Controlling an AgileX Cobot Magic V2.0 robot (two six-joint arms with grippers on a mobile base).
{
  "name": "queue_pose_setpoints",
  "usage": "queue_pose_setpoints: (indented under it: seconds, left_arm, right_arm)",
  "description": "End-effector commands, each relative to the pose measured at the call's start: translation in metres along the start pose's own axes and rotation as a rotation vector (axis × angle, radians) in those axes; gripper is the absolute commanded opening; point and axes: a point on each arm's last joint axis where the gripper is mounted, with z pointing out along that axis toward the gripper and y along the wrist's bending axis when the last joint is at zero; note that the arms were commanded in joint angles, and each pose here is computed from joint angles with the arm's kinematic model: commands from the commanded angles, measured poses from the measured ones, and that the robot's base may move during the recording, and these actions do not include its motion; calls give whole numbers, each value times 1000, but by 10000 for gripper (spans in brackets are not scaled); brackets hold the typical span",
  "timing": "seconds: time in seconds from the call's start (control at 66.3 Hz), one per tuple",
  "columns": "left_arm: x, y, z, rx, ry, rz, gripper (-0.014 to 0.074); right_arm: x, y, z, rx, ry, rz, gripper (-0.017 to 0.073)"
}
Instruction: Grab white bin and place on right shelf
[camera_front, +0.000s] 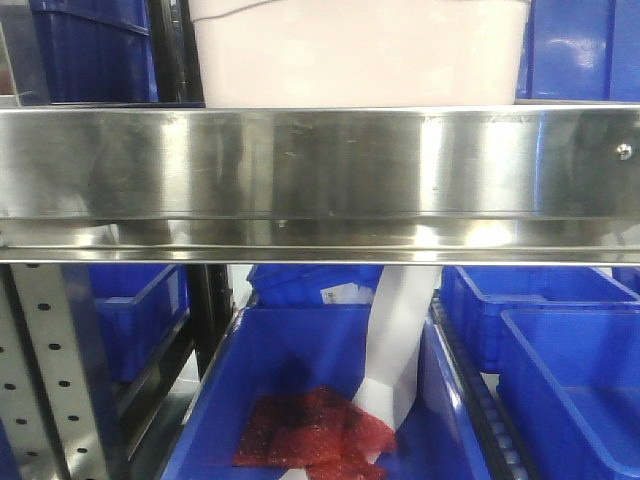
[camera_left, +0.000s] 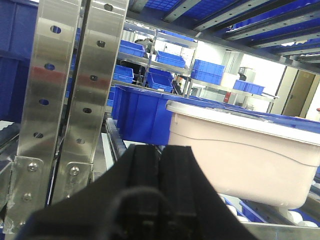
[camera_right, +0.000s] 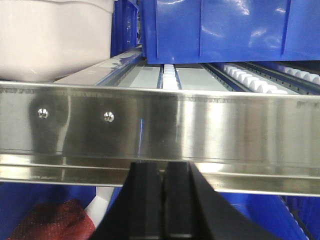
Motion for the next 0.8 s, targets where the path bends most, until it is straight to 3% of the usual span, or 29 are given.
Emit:
queue_pose_setpoints:
  seconds: [0.0, 0.317, 0.468, 0.498, 0.588, 0.618, 0.724, 0.784]
  left_arm:
    - [-13, 1, 0, -19, -60, -9, -126]
    - [-13, 1, 0, -19, -60, -9, -126]
    - [0, 6, 2, -55, -47, 33, -126]
    - [4, 8, 2, -63, -38, 58, -126]
    - [20, 12, 3, -82, -4, 207, -126]
    - [24, 14, 3, -90, 1, 225, -126]
    - [44, 19, 3, -104, 30, 152, -126]
    - [56, 21, 2, -104, 70, 143, -126]
  right_arm:
    - [-9, 0, -2, -1, -101, -16, 32]
    - [-9, 0, -2, -1, -101, -16, 32]
    - [-9, 0, -2, -1, -101, -16, 32]
    - [-9, 0, -2, -1, -101, -16, 32]
    - [-9, 0, -2, -1, -101, -16, 32]
    - [-9, 0, -2, -1, -101, -16, 32]
    - [-9, 0, -2, -1, -101, -16, 32]
    - [-9, 0, -2, -1, -101, -16, 32]
